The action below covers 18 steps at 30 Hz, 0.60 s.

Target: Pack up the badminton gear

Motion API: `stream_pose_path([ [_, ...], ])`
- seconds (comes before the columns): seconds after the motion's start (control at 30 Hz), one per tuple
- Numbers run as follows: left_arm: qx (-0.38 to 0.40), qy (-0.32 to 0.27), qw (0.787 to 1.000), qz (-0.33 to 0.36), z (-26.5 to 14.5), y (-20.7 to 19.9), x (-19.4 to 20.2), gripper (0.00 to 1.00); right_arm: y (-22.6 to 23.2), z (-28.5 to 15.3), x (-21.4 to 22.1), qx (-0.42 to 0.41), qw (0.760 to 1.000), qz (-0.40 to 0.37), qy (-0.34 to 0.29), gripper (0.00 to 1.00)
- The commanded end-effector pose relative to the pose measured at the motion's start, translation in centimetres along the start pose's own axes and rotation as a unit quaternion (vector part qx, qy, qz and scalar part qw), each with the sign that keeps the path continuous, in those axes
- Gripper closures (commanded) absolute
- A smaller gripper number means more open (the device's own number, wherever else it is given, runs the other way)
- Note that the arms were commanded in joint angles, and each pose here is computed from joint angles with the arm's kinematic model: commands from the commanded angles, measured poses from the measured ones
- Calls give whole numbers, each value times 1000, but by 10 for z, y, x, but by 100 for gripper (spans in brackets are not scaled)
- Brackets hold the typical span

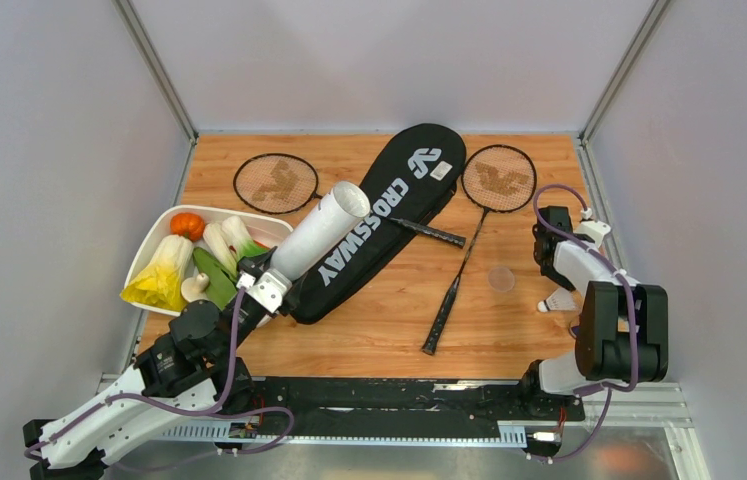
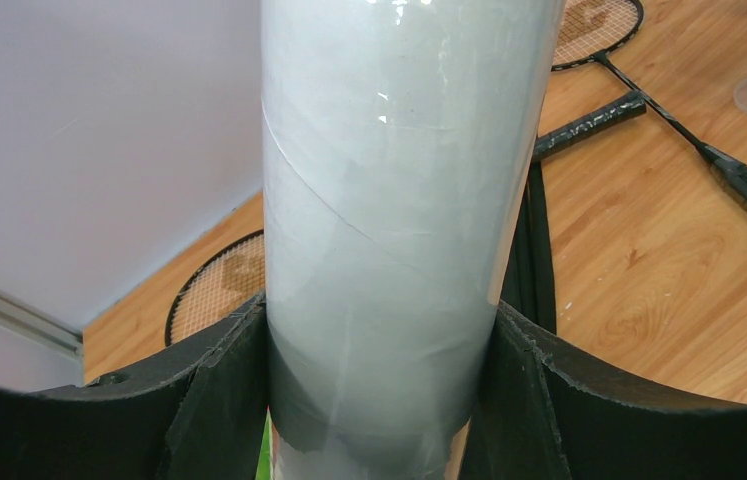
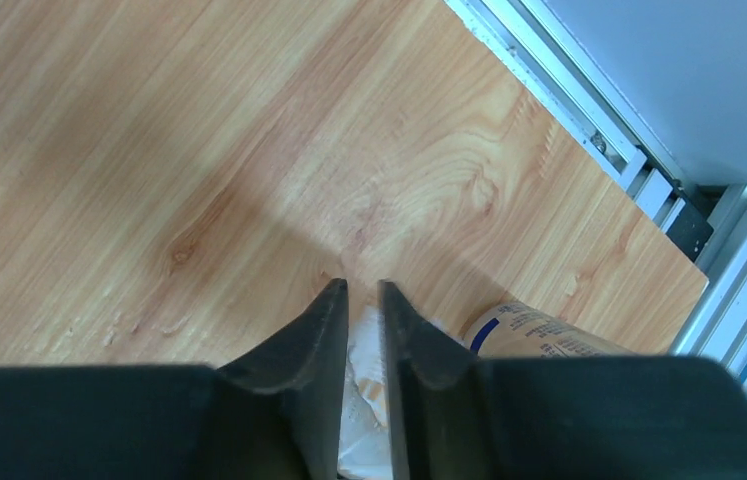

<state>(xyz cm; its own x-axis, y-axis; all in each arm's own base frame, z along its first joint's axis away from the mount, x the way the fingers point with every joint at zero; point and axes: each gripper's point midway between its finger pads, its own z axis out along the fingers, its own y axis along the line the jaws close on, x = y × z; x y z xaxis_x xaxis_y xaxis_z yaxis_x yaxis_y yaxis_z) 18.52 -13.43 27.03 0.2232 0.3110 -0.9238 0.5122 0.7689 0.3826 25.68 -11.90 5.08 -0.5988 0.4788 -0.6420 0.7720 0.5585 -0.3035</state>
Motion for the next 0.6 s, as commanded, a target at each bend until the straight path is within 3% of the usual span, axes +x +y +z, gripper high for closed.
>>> stream_pose_path([
  [0.0,-16,-36,999,-17,0,10,-21,51,1,-7,-14,-16,999,25,-19,87],
  [0.07,-16,-37,999,-17,-1,10,-22,50,6,-10,-16,-33,999,27,-20,100],
  [0.4,-18,-38,999,-12,-2,12,-24,50,21,-48,-70,-116,990,25,-75,100],
  [0.5,-14,-37,999,-17,-1,10,-23,50,12,-55,-78,-105,990,36,-85,100],
  [0.53,-13,-37,999,-17,0,9,-23,50,5,-54,-78,-89,991,43,-85,87],
  [0.57,-11,-36,999,-16,0,8,-22,51,0,-53,-75,-80,993,43,-82,68],
])
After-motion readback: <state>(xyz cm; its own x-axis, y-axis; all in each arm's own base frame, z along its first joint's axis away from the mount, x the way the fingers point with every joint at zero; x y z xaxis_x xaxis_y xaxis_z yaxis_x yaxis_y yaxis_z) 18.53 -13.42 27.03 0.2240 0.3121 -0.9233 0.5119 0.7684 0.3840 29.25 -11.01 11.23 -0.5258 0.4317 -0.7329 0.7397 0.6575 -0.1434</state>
